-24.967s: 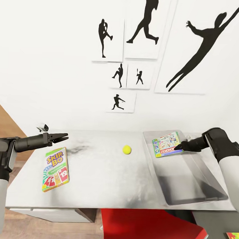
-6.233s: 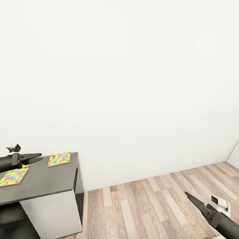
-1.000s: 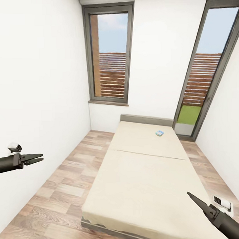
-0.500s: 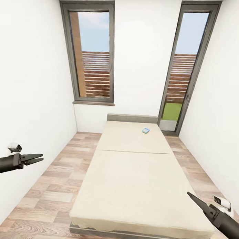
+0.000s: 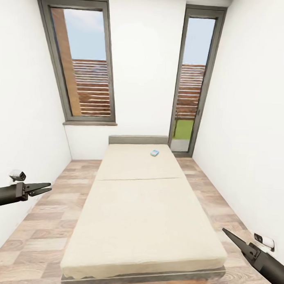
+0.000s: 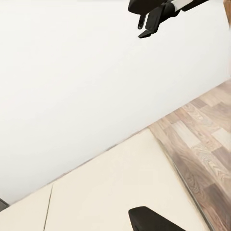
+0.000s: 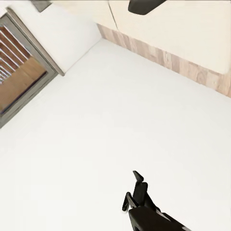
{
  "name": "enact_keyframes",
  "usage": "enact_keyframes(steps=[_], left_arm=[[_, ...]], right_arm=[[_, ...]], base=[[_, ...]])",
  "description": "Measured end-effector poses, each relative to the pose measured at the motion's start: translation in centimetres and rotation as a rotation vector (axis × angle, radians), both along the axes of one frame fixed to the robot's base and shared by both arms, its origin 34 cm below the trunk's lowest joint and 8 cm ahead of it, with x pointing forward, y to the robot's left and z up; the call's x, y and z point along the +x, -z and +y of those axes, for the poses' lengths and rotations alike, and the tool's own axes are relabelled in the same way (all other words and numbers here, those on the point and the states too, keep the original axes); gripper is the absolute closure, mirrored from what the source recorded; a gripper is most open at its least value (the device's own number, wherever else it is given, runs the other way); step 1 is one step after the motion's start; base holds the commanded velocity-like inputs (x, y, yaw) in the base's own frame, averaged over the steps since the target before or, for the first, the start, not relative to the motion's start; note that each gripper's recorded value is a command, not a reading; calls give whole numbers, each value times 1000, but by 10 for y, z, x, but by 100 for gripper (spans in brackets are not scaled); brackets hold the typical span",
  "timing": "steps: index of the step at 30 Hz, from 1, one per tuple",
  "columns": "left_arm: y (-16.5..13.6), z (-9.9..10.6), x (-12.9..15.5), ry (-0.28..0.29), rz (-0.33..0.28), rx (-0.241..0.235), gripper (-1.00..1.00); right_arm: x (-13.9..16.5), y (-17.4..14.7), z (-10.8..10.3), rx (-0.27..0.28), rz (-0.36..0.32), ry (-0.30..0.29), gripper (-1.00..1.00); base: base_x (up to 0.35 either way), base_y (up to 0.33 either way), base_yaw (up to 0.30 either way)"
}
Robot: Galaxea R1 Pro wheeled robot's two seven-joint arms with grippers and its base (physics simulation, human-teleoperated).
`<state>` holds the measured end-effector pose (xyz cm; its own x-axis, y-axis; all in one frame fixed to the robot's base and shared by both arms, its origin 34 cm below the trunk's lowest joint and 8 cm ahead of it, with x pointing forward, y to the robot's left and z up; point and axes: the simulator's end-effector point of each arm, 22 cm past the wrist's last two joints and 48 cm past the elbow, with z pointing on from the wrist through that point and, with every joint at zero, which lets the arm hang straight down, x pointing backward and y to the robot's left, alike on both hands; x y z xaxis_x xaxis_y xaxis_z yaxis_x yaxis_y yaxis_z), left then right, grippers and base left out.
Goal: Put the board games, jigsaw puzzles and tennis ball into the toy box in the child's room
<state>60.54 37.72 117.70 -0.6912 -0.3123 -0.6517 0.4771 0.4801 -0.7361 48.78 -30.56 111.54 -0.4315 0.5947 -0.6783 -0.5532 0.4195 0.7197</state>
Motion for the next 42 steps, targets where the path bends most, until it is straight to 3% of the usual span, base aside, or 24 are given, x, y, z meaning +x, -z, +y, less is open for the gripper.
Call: enact_keyframes(steps=[11,26,42], left_arm=[[3,-2,1,3,5,-3,-100],[5,-6,1,7,6,-9,-100],[6,-8,2,9,9,-10,-100]], right_arm=[[5,8,-1,-8,33,17,-100],[26,39,-14,-83,152,129,-100],[30,42,5,-95,177,83,-100]], base=[[0,-281,-135],[5,-268,-9],[94,-141,79]])
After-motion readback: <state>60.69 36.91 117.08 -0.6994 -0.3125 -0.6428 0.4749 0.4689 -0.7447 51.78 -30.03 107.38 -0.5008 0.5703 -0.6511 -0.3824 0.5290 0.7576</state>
